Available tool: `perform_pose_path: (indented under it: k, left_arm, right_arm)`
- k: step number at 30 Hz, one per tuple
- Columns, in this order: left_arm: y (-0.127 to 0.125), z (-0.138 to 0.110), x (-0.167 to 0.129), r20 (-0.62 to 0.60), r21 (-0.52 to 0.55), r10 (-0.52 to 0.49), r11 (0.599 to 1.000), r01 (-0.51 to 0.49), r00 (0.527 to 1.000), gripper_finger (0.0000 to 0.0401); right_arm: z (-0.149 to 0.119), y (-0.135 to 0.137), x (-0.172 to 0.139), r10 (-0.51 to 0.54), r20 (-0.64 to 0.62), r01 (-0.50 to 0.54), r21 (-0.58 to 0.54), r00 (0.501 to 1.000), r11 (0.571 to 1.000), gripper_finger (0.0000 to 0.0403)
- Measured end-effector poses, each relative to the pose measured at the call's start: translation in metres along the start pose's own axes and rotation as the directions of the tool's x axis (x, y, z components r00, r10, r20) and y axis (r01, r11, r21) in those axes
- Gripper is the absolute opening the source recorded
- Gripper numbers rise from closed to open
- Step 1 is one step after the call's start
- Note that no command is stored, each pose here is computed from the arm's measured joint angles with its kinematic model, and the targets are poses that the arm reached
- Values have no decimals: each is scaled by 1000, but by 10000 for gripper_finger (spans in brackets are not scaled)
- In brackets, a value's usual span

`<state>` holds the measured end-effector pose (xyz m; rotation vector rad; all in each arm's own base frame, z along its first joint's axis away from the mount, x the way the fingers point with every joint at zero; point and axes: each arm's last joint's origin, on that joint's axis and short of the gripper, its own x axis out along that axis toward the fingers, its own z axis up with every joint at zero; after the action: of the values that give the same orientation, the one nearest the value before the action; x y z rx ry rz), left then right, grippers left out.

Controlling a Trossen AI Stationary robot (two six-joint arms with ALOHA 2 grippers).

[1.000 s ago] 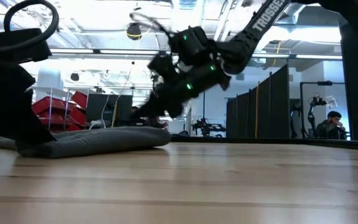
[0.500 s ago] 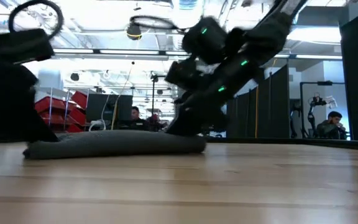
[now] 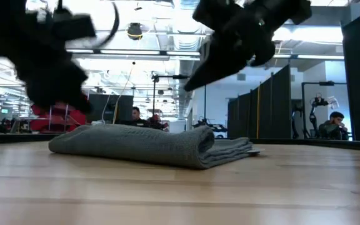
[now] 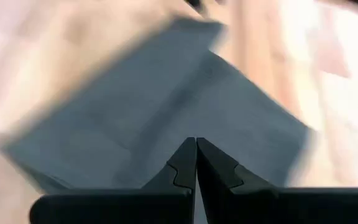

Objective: Roll towel
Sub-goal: Roll the gray towel

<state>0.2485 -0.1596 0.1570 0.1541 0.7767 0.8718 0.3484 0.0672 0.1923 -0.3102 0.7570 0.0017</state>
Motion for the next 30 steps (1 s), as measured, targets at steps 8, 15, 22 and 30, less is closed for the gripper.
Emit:
perform_pose_path:
  k: [8, 15, 22, 30]
  left_arm:
    - [-40, 18, -28, 138, -145, -238, 955, 257, 961, 77]
    - [-66, -18, 9, 98, -123, -196, 970, 207, 976, 77]
    - [-70, -19, 36, 64, 27, -138, 990, 137, 988, 77]
    - [-62, 16, 25, 87, 51, -179, 983, 175, 980, 77]
  right_arm:
    - [-76, -7, 13, -85, -90, 96, 122, 992, 988, 0]
    - [-100, 26, 10, -61, -82, 78, 229, 995, 970, 0]
    - [-105, 71, 4, -12, -58, 30, 311, 998, 950, 0]
    - [-93, 119, -38, 100, 43, -108, 258, 994, 960, 0]
